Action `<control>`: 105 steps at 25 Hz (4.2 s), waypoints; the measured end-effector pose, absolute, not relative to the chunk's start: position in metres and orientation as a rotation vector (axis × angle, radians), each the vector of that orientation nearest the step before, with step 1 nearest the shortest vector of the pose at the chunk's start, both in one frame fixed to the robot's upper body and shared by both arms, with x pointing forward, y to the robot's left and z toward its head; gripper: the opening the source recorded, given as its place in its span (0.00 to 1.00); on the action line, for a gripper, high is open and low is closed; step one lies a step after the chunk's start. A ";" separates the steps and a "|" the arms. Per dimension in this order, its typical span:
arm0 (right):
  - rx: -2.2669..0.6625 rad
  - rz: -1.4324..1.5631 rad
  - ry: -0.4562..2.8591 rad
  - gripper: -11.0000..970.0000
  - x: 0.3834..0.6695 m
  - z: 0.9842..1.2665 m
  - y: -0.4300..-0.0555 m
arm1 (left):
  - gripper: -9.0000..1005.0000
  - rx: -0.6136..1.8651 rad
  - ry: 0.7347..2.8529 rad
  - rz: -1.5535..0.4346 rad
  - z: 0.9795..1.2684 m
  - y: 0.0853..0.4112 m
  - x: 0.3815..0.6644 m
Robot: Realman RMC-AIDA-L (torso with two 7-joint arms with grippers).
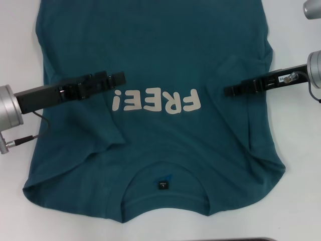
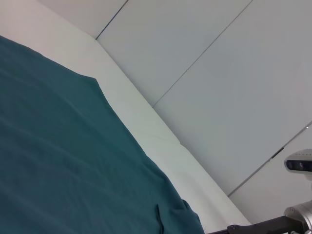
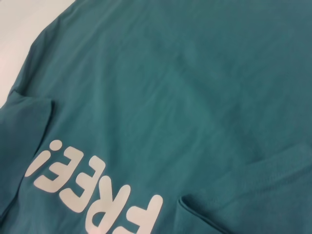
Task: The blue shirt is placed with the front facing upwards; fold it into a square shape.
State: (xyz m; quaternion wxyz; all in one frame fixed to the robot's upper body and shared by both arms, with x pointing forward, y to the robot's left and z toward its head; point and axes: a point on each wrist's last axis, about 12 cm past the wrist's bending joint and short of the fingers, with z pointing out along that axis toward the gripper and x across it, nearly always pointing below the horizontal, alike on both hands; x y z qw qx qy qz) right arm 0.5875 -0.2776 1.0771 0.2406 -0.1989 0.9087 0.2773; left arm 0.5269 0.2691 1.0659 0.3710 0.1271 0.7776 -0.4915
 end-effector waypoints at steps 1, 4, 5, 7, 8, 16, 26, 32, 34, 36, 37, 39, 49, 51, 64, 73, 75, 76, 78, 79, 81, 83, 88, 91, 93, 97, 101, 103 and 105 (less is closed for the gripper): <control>-0.545 0.760 2.487 0.78 0.587 1.077 -0.277 | 0.90 0.326 1.994 -1.261 1.066 0.269 0.527; -0.550 0.768 2.489 0.78 0.587 1.077 -0.277 | 0.90 0.326 1.994 -1.261 1.066 0.269 0.527; -0.553 0.770 2.489 0.78 0.586 1.077 -0.277 | 0.90 0.326 1.994 -1.262 1.066 0.269 0.527; -0.558 0.775 2.490 0.78 0.586 1.078 -0.276 | 0.90 0.325 1.994 -1.262 1.066 0.269 0.527; -0.561 0.778 2.491 0.78 0.586 1.078 -0.276 | 0.90 0.325 1.994 -1.262 1.066 0.269 0.527; -0.591 0.821 2.491 0.78 0.584 1.079 -0.269 | 0.90 0.325 1.994 -1.262 1.066 0.269 0.527; -0.668 0.855 2.483 0.78 0.587 1.082 -0.250 | 0.90 0.326 1.994 -1.262 1.066 0.269 0.527; -0.725 0.903 2.474 0.78 0.587 1.086 -0.236 | 0.90 0.327 1.994 -1.261 1.066 0.269 0.527; -0.737 0.919 2.470 0.78 0.587 1.088 -0.234 | 0.90 0.327 1.994 -1.261 1.066 0.269 0.527; -0.747 0.935 2.468 0.78 0.586 1.089 -0.232 | 0.90 0.328 1.993 -1.260 1.066 0.269 0.527; -0.752 0.942 2.467 0.78 0.586 1.089 -0.231 | 0.90 0.330 1.993 -1.258 1.066 0.269 0.527; -0.764 0.960 2.463 0.78 0.585 1.090 -0.229 | 0.90 0.333 1.991 -1.256 1.066 0.269 0.527; -0.762 0.986 2.443 0.78 0.582 1.091 -0.232 | 0.90 0.331 1.992 -1.259 1.065 0.271 0.524; -0.761 0.983 2.440 0.78 0.581 1.090 -0.235 | 0.90 0.335 1.991 -1.262 1.065 0.273 0.523; -0.654 1.043 2.170 0.78 0.560 1.083 -0.269 | 0.90 0.364 1.978 -1.279 1.071 0.278 0.521; -0.535 0.977 1.954 0.87 0.540 1.076 -0.298 | 0.90 0.383 1.967 -1.251 1.074 0.281 0.525; -0.517 0.962 1.938 0.91 0.537 1.074 -0.303 | 0.90 0.385 1.966 -1.246 1.074 0.281 0.525; -0.505 0.955 1.935 0.92 0.536 1.073 -0.305 | 0.90 0.385 1.966 -1.245 1.074 0.281 0.525; -0.488 0.949 1.925 0.94 0.534 1.072 -0.310 | 0.90 0.386 1.965 -1.246 1.074 0.281 0.525; -0.491 0.948 1.917 0.95 0.532 1.072 -0.310 | 0.90 0.388 1.965 -1.247 1.074 0.281 0.525; -0.514 0.954 1.901 0.96 0.528 1.071 -0.310 | 0.90 0.395 1.967 -1.256 1.075 0.283 0.523; -0.544 0.967 1.891 0.96 0.523 1.071 -0.309 | 0.90 0.405 1.968 -1.273 1.075 0.285 0.520; -0.643 1.039 1.912 0.95 0.513 1.071 -0.308 | 0.90 0.469 1.975 -1.346 1.077 0.294 0.504; -0.676 1.056 1.919 0.94 0.510 1.073 -0.311 | 0.90 0.515 2.005 -1.370 1.076 0.298 0.497; -0.691 1.054 1.928 0.94 0.509 1.074 -0.313 | 0.90 0.526 2.032 -1.374 1.074 0.302 0.492; -0.724 1.077 1.918 0.94 0.509 1.076 -0.310 | 0.90 0.505 2.090 -1.371 1.069 0.313 0.482; -0.746 1.112 1.907 0.94 0.512 1.079 -0.303 | 0.90 0.427 2.179 -1.363 1.066 0.330 0.471; -0.755 1.129 1.913 0.94 0.514 1.079 -0.299 | 0.90 0.376 2.213 -1.360 1.065 0.338 0.466; -0.765 1.133 1.921 0.94 0.516 1.079 -0.296 | 0.90 0.349 2.230 -1.359 1.066 0.341 0.464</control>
